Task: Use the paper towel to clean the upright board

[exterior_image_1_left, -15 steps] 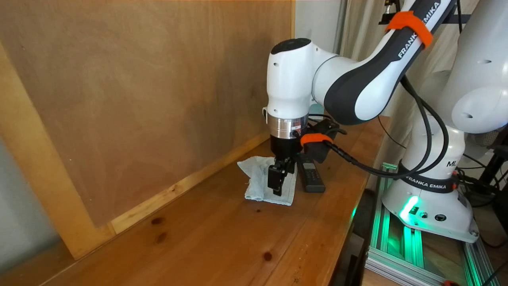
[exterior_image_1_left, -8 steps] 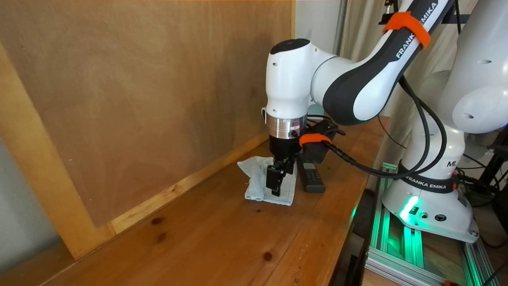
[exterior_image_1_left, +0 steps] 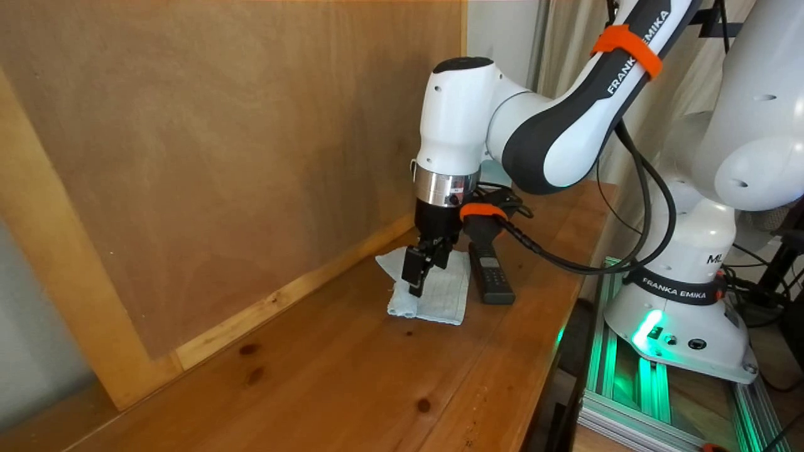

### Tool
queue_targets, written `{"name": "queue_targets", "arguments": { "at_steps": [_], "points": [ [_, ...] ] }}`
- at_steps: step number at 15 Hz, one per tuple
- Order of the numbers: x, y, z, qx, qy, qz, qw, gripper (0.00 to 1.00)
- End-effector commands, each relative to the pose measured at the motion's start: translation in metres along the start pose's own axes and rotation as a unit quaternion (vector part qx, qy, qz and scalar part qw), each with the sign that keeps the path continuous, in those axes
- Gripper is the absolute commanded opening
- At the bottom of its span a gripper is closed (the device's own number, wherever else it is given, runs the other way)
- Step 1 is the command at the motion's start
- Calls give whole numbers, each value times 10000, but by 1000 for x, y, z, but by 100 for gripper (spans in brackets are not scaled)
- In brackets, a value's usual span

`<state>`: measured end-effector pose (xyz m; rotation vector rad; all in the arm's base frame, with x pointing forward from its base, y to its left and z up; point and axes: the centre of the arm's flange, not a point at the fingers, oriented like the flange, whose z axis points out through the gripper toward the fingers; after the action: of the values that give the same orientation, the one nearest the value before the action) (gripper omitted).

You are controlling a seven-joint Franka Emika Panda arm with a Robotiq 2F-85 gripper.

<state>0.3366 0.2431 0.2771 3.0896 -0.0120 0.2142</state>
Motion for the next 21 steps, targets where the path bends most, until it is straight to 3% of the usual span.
{"name": "queue_targets", "arguments": {
  "at_steps": [1, 9, 10, 11, 13, 21],
  "points": [
    [7, 4, 16, 86, 217, 198, 9995, 100],
    [7, 5, 39, -120, 217, 349, 9991, 100],
    [5, 4, 41, -131, 266, 338, 9990, 94],
    [5, 3, 42, -136, 287, 325, 9990, 74],
    [4, 0, 43, -157, 356, 290, 9988, 69],
    [3, -5, 40, -164, 412, 215, 9988, 13]
  ]
}}
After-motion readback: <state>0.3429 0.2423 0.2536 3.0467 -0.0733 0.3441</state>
